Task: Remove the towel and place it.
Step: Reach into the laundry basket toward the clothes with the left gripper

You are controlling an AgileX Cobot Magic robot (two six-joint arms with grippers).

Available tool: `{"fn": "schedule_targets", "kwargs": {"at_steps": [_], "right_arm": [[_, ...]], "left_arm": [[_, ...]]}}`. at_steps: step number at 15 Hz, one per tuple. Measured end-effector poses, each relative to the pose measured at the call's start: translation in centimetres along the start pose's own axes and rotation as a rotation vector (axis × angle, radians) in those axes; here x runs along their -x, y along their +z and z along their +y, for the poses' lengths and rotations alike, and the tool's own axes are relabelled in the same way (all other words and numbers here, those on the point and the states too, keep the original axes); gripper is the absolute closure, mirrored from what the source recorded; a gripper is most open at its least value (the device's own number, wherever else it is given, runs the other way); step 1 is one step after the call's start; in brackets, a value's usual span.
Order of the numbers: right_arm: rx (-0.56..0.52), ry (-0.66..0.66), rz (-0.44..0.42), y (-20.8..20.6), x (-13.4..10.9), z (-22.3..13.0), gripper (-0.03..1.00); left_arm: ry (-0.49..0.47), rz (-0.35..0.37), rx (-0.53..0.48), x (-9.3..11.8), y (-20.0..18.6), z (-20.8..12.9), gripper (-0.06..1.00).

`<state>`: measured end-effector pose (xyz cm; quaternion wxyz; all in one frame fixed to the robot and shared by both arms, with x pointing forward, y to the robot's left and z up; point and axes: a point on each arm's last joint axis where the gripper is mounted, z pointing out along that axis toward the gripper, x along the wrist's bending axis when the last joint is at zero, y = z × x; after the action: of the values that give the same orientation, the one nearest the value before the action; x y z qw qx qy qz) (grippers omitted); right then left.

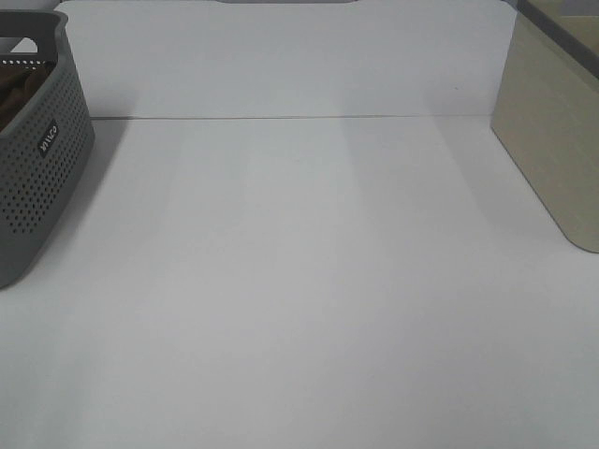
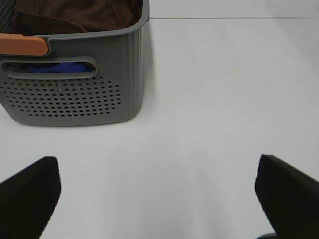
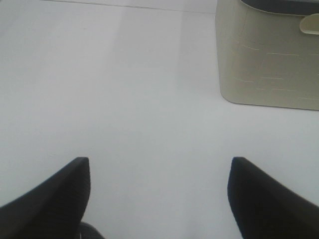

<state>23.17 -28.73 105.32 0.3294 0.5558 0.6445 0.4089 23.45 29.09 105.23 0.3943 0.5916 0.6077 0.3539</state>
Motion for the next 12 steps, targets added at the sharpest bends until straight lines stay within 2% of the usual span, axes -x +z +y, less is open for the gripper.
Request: {"fn": "schedule_targets", "kwargs": {"at_steps": [5, 7, 9, 10, 11, 12], "right_arm": [[0.000, 0.000, 0.000, 0.0, 0.0, 0.0, 0.23], [0.000, 0.000, 0.000, 0.0, 0.0, 0.0, 0.23], [0.000, 0.000, 0.000, 0.0, 0.0, 0.0, 0.23], [0.000, 0.000, 0.000, 0.0, 0.0, 0.0, 0.23], [0.000, 0.000, 0.000, 0.0, 0.0, 0.0, 0.23], [0.000, 0.000, 0.000, 0.0, 0.0, 0.0, 0.23]], "left_arm": [[-0.013, -0.025, -0.002, 0.2, -0.1, 0.1, -0.04], [0.022, -0.031, -0.059, 0.4, -0.7, 2.0, -0.03], [0.115, -0.045, -0.156, 0.5, -0.9, 5.2, -0.03], [0.192, -0.060, -0.207, 0.5, -0.5, 7.7, -0.03], [0.315, -0.082, -0.250, 0.4, 1.3, 13.0, -0.03], [0.370, -0.091, -0.265, 0.3, 2.5, 15.5, -0.03]]}}
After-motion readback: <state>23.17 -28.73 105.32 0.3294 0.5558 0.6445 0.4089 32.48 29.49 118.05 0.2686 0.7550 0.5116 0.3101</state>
